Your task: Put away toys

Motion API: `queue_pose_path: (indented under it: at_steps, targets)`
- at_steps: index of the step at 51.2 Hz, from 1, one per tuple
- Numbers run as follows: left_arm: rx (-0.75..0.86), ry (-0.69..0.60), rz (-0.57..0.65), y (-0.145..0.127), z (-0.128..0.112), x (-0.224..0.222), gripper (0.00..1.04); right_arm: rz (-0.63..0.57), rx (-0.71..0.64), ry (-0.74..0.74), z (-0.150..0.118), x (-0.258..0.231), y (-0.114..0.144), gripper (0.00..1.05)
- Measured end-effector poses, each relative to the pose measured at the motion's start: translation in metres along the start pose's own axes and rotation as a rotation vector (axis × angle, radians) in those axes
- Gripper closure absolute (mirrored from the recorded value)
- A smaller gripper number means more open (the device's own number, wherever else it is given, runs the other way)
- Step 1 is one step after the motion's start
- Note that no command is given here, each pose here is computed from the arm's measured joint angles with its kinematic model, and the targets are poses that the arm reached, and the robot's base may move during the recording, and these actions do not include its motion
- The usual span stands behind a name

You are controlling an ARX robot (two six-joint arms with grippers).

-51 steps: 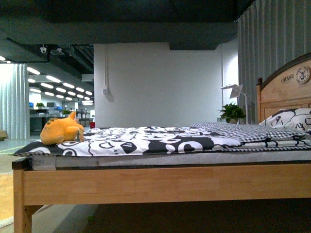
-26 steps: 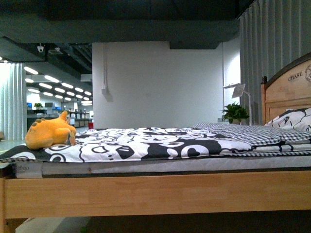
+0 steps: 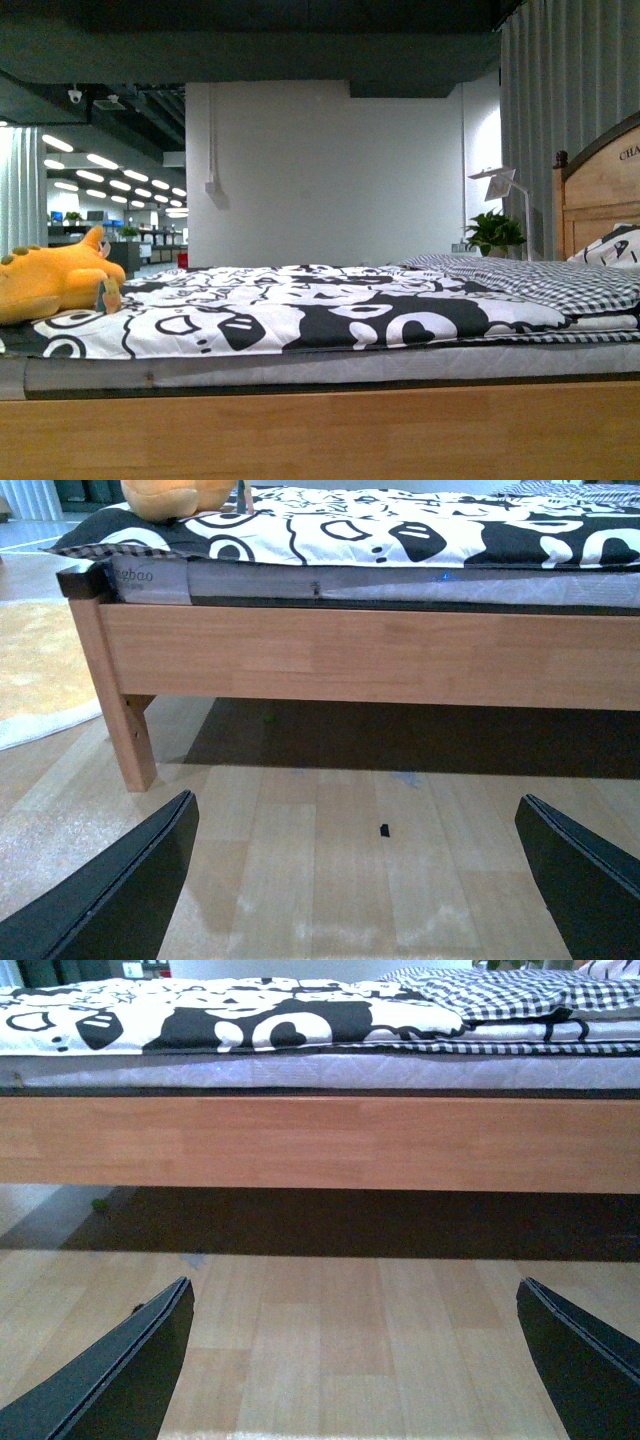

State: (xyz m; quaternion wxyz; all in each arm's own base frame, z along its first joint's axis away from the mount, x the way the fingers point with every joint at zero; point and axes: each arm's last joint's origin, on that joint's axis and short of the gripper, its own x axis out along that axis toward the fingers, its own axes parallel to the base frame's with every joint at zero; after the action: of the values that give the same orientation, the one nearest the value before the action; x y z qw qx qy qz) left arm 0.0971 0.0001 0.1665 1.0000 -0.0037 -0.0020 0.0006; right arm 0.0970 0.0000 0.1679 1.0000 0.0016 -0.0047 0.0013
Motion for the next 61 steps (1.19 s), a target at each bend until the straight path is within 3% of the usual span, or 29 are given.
queue_pose_path:
  at_steps: [61]
  targets:
    - [0.0,0.0,-0.002,-0.0001,0.0,0.0,0.06,0.0,0.0,0.0,0.0001,0.0,0.0001,0.07]
